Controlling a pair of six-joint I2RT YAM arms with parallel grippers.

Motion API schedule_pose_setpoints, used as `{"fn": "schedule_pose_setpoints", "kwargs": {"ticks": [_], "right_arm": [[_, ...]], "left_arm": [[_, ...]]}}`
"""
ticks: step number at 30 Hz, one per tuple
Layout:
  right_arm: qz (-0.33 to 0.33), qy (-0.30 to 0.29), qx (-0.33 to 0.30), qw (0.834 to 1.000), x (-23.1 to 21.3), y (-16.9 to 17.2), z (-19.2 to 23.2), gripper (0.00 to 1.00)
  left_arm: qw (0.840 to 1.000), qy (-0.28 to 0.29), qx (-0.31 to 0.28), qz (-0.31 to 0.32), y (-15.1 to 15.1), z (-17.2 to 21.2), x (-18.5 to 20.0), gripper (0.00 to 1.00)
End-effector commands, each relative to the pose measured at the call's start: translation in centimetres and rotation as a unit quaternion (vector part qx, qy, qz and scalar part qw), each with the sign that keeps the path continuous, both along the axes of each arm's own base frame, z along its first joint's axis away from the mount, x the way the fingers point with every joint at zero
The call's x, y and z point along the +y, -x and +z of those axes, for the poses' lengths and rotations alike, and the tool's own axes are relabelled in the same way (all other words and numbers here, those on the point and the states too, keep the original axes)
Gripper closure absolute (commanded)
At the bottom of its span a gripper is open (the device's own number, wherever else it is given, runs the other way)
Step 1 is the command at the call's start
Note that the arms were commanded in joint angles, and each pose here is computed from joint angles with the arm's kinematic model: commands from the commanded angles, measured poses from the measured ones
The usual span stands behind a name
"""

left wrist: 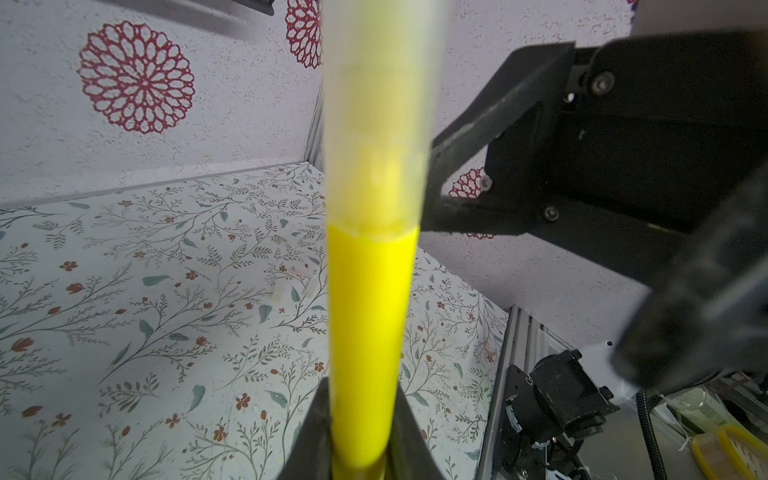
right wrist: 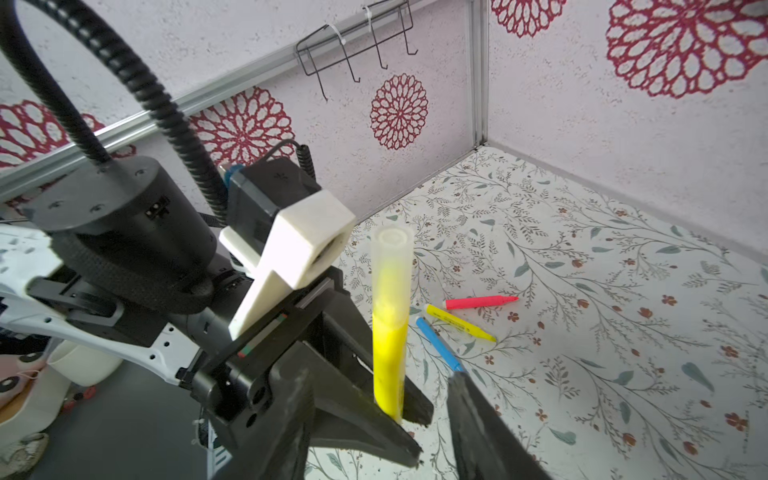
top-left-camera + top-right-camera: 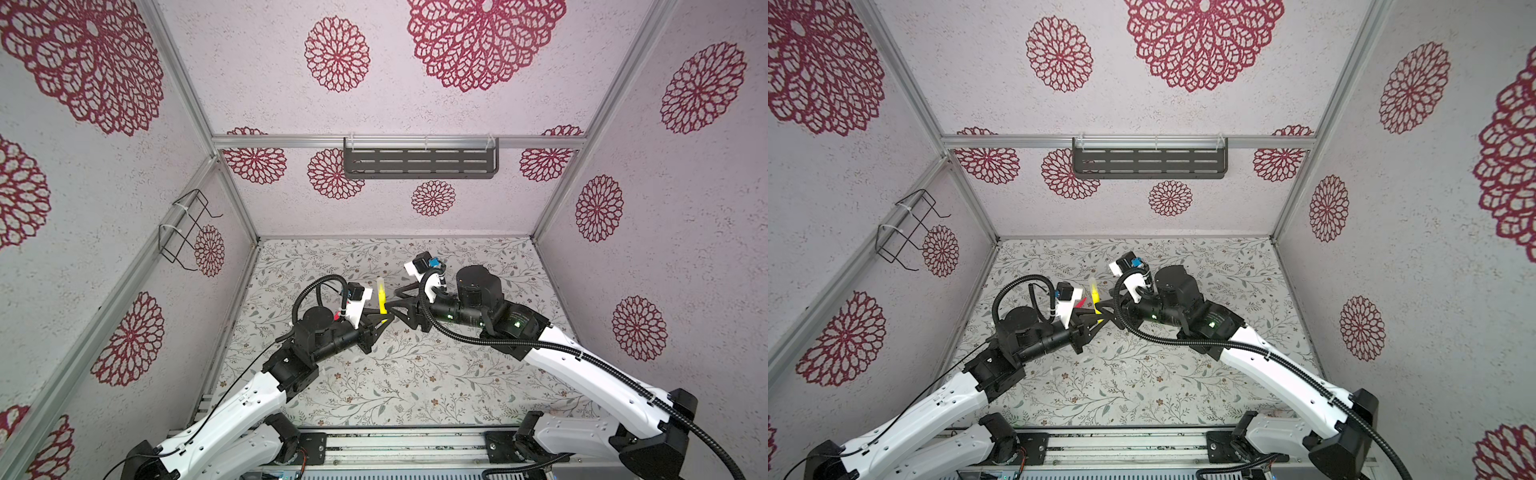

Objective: Insert the pens into the pen caps
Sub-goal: 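Open the left gripper and pull it back while the right gripper holds the highlighter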

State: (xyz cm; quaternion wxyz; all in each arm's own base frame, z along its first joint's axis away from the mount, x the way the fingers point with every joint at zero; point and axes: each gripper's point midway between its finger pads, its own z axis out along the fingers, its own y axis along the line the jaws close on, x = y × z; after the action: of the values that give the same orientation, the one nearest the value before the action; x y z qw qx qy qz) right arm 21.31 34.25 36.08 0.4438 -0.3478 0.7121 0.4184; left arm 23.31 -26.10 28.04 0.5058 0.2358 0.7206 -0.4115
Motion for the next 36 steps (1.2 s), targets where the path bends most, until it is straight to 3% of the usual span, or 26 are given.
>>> {"fn": "schedule_pose_setpoints", "kwargs": {"ticks": [1, 12, 16, 21, 23, 24, 26, 28, 30, 36], "right_arm": [[0.016, -0.040, -0.012, 0.999, 0.5, 0.1, 2.7, 0.47], [0.028, -0.044, 0.006, 0.999, 2.2, -0.7, 1.6, 0.58], [0.030, -0.046, 0.008, 0.998, 2.4, -0.9, 1.6, 0.70], [0.027, -0.047, 0.009, 0.999, 2.3, -1.0, 1.4, 0.94], [0.024, -0.047, 0.009, 0.999, 2.1, -1.1, 1.4, 0.98], [0.022, -0.047, 0.009, 0.999, 2.0, -1.1, 1.4, 0.98], [0.016, -0.046, 0.009, 0.999, 1.9, -1.3, 1.3, 0.98], [0.007, -0.045, 0.005, 0.999, 1.5, -1.5, 1.4, 0.98], [-0.014, -0.035, 0.002, 0.999, 0.7, -2.1, 1.3, 0.98], [-0.131, 0.005, 0.017, 0.991, -4.4, -6.2, 0.5, 1.00]], "left_arm": [[1.000, 0.011, -0.014, 0.000, 0.2, 0.5, 0.0, 1.00], [1.000, 0.009, -0.014, -0.005, 0.3, 0.3, -0.4, 1.00], [1.000, 0.008, -0.012, -0.007, 0.4, 0.2, -0.5, 1.00], [1.000, 0.007, -0.014, -0.008, 0.4, 0.1, -0.6, 1.00], [1.000, 0.006, -0.013, -0.005, 0.3, 0.0, -0.5, 1.00], [1.000, 0.007, -0.012, -0.002, 0.2, 0.0, -0.5, 0.94], [1.000, 0.007, -0.013, 0.001, 0.2, 0.1, -0.4, 0.67], [1.000, 0.008, -0.014, 0.009, 0.1, 0.1, -0.1, 0.49], [1.000, 0.009, -0.018, 0.023, -0.1, 0.2, 0.4, 0.41], [0.998, -0.003, -0.026, 0.060, -0.2, 0.0, 2.0, 0.36]]}}
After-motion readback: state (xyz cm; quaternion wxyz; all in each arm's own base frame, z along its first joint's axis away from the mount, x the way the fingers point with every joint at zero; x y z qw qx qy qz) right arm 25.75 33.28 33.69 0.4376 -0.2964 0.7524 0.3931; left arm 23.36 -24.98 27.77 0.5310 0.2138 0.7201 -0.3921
